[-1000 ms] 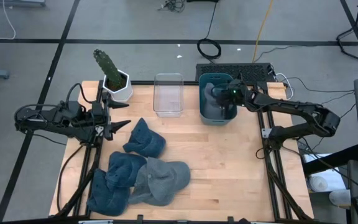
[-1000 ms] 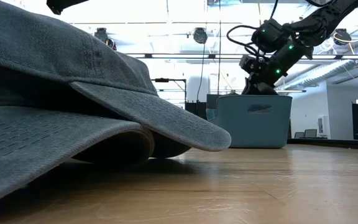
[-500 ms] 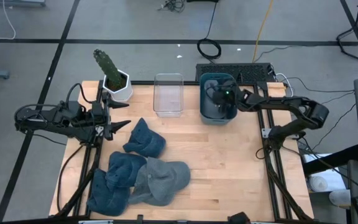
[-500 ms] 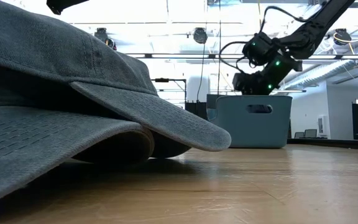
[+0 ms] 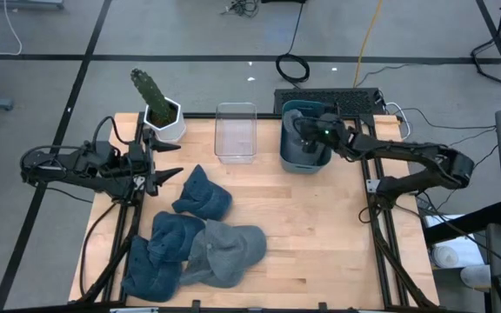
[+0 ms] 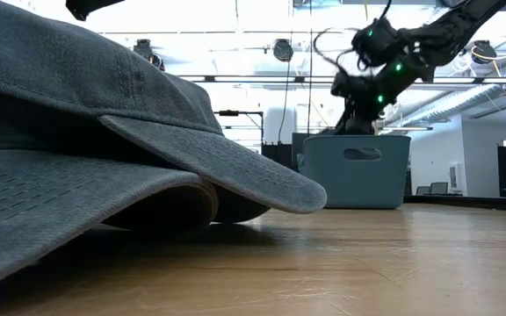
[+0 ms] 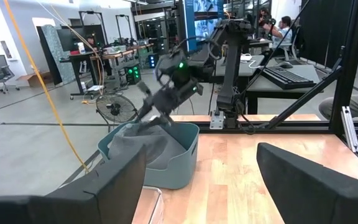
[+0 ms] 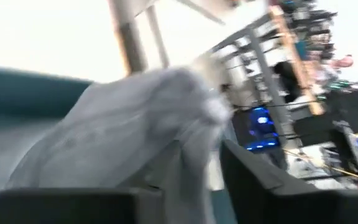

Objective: Pick & Place hat
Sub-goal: Put the top gray cap into the blue bin

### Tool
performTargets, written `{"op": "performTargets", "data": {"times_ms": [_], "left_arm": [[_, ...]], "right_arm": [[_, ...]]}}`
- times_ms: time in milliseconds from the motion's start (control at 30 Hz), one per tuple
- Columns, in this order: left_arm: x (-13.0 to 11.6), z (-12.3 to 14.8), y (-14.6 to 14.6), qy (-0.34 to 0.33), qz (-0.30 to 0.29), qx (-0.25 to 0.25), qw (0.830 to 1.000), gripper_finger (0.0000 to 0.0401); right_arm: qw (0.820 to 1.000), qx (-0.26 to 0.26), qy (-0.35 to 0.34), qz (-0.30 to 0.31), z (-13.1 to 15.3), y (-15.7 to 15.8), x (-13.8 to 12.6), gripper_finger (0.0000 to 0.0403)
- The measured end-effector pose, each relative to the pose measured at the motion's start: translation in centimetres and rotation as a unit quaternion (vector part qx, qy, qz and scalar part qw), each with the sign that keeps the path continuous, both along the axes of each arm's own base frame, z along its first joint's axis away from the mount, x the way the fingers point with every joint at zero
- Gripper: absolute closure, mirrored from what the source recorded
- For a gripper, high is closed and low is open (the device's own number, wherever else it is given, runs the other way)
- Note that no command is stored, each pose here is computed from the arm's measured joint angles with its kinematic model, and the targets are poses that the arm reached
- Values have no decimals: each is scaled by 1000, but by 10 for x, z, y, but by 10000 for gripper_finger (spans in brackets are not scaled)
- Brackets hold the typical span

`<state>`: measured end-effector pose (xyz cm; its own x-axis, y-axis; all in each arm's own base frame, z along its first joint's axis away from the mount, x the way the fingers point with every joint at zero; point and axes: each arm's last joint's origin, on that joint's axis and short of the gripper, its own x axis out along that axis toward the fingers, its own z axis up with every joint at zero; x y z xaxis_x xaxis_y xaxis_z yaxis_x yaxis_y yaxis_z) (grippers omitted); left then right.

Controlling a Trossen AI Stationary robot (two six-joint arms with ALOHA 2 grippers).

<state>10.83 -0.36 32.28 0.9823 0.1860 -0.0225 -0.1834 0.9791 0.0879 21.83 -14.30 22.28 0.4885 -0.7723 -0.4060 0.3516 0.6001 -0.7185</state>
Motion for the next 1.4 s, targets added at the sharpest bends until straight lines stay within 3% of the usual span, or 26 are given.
{"op": "performTargets", "data": {"times_ms": [200,367,533,667,767,900,1067,1400], "left_arm": [[0,0,0,0,0,0,1000,76],[0,0,0,0,0,0,1000,81],[0,0,0,0,0,0,1000,90],[0,0,0,0,0,0,1000,88],[0,0,0,0,0,0,1000,83],[0,0,0,0,0,0,1000,76],[0,0,0,0,0,0,1000,80],[0,0,0,0,0,0,1000,88]], "right_arm": [[994,-43,-82,-51,29,12,-8,199],[992,-18,-123,-30,37,32,-8,179],[993,61,-94,-29,36,46,-6,232],[982,174,-64,-39,44,46,-5,330],[977,206,-42,-38,50,41,-3,390],[973,220,-26,-65,46,27,3,399],[954,292,0,-72,19,8,12,402],[926,353,62,-122,-33,-18,23,403]]}}
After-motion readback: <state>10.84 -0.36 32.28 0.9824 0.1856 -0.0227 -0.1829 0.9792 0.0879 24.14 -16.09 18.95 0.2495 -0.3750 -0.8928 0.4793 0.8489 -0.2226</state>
